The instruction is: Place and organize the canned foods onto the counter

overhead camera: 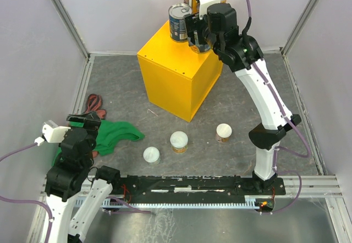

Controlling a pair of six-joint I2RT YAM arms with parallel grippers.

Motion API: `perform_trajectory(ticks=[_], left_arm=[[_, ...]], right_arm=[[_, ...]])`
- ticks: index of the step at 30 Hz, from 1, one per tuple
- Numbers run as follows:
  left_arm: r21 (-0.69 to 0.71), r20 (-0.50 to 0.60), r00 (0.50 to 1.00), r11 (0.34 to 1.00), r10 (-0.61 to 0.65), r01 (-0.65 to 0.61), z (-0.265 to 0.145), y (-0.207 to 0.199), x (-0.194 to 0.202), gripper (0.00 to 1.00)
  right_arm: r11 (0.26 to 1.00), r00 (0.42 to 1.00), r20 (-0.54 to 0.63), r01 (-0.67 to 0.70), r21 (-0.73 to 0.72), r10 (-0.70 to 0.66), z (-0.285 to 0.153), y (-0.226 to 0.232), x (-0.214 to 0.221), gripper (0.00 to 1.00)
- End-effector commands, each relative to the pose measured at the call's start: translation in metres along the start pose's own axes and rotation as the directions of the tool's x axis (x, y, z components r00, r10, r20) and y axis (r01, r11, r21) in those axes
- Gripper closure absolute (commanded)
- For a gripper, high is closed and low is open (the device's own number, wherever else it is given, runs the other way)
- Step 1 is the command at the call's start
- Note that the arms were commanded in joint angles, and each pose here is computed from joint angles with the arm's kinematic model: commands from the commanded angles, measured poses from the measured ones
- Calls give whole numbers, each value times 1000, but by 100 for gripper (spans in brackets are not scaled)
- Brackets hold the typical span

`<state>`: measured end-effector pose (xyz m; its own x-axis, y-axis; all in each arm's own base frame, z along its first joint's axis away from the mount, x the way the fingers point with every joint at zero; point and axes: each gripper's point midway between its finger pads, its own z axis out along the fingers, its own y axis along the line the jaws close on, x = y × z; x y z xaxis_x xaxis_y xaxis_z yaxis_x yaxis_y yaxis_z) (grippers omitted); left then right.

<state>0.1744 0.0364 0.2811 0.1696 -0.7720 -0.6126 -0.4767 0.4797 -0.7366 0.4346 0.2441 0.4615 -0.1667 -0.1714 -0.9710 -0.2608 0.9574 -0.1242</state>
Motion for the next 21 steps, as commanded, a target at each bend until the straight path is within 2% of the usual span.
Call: perform_trajectory(ticks=[1, 13, 17, 21], left_arm=[[25, 12, 999, 999, -37, 37, 5, -13, -1, 16], [15, 26, 999, 1000, -25, 25, 9, -10, 0, 16], [22, 14, 999, 999, -32, 32, 12, -12, 5, 16], [34, 3, 1000, 999, -26, 26, 11, -17, 4, 16]], right_arm=[[986, 951, 266, -164, 4, 157, -32, -28, -82, 99], [980, 957, 214, -201, 4, 196, -15, -29, -65, 99], [981, 963, 196, -192, 25, 184, -11, -33, -56, 87], [978, 963, 189, -205, 37, 194, -4, -33, -45, 87]])
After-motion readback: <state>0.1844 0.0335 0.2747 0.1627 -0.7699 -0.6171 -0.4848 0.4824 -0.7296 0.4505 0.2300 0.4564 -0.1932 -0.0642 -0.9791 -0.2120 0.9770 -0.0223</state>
